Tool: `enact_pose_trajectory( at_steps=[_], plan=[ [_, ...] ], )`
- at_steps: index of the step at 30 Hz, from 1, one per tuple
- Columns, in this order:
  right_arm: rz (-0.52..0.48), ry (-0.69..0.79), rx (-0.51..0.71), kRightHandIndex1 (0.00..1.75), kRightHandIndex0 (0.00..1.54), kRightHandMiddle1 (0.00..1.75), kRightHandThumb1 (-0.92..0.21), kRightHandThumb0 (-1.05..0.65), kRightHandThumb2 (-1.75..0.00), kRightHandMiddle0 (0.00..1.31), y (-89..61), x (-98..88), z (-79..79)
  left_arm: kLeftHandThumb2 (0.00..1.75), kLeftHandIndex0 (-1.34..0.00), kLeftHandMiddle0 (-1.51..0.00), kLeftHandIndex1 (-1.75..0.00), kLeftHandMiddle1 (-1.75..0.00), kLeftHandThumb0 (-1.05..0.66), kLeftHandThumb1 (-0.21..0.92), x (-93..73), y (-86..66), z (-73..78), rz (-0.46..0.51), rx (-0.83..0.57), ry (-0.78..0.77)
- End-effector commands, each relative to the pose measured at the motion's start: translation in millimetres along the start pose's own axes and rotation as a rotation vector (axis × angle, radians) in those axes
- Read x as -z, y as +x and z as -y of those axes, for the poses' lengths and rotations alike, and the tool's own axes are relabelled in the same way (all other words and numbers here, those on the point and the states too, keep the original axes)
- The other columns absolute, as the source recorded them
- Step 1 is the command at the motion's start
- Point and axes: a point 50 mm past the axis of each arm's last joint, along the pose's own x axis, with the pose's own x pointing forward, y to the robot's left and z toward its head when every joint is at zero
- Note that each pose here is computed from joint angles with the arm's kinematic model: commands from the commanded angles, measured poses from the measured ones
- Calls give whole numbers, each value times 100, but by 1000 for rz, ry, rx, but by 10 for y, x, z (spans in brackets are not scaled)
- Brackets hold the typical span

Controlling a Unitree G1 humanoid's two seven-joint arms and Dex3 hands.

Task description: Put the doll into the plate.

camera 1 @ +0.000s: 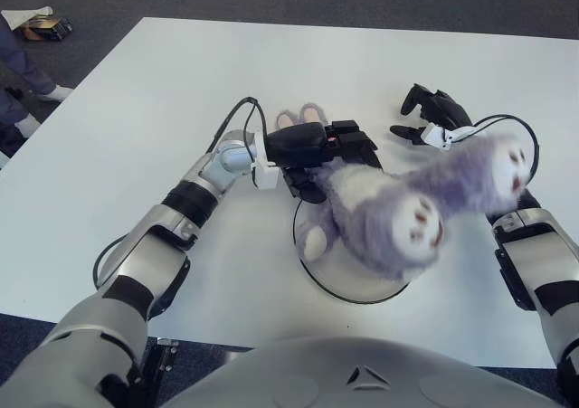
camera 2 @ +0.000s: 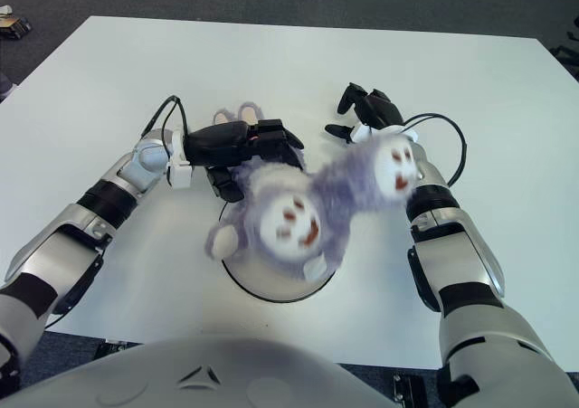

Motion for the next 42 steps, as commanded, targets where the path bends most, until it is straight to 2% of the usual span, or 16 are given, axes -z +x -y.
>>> enact_pose_trajectory(
  at_steps=[1, 3, 8, 13, 15, 18, 26, 28, 31, 33, 36, 39, 40, 42],
  plan=[
    [-60, -7, -102, 157, 36, 175, -92, -35, -52, 19, -114, 143, -211, 98, -24, -3, -137, -80, -80, 92, 18, -7, -44, 1, -6, -33],
    [-59, -6, -104, 159, 37, 175, -92, -35, -52, 19, -114, 143, -210, 98, -28, -3, -138, -81, -79, 92, 27, -15, -64, -2, -13, -54],
    [-87, 57, -95, 159, 35, 175, -92, -35, -52, 19, -111, 151, -209, 96, -41, -5, -141, -81, -76, 92, 27, 13, -242, 13, -42, -88],
    [-134, 64, -97, 161, 34, 175, -92, -35, -52, 19, -120, 228, -263, 86, -48, -6, -147, -80, -67, 92, 45, 13, -299, 27, -64, -170],
    [-133, 54, -92, 165, 34, 175, -92, -36, -52, 19, -118, 234, -263, 83, -39, -9, -163, -78, -50, 80, 50, 22, -328, 35, -72, -199],
    [-125, 51, -81, 171, 35, 175, -92, -36, -52, 19, -114, 232, -256, 84, -36, -11, -171, -76, -43, 72, 54, 39, -356, 48, -73, -235],
    [-70, 45, -48, 174, 39, 175, -92, -36, -51, 20, -124, 190, -258, 88, -36, -12, -174, -72, -40, 66, 43, 51, -487, 75, -41, -280],
    [-53, 27, -54, 175, 38, 175, -92, -36, -51, 20, -127, 184, -256, 90, -37, -13, -175, -72, -40, 64, 42, 45, -499, 76, -39, -284],
    [-26, 2, -67, 174, 25, 175, -92, -35, -51, 20, -135, 185, -233, 93, -38, -12, -174, -70, -40, 62, 42, 30, -526, 82, -37, -292],
    [-14, -1, -70, 174, 20, 175, -92, -35, -51, 20, -143, 189, -196, 92, -39, -11, -173, -67, -40, 62, 45, 20, -540, 92, -34, -302],
    [-10, 5, -70, 173, 21, 175, -84, -12, -65, 16, -147, 192, -157, 91, -40, -11, -172, -63, -40, 62, 50, 13, -550, 106, -28, -313],
    [-66, 46, -73, 173, 23, 175, -86, -4, -64, 8, -124, 209, -194, 87, -40, -10, -170, -58, -40, 64, 75, 4, -660, 143, 7, -320],
    [-77, 54, -74, 172, 24, 175, -87, -4, -63, 6, -120, 211, -207, 83, -38, -10, -170, -57, -40, 67, 85, 1, -698, 147, 12, -321],
    [-94, 65, -75, 170, 26, 174, -90, -2, -58, 2, -110, 209, -239, 66, -29, -10, -171, -52, -38, 80, 130, -16, -830, 136, 19, -333]
  ],
)
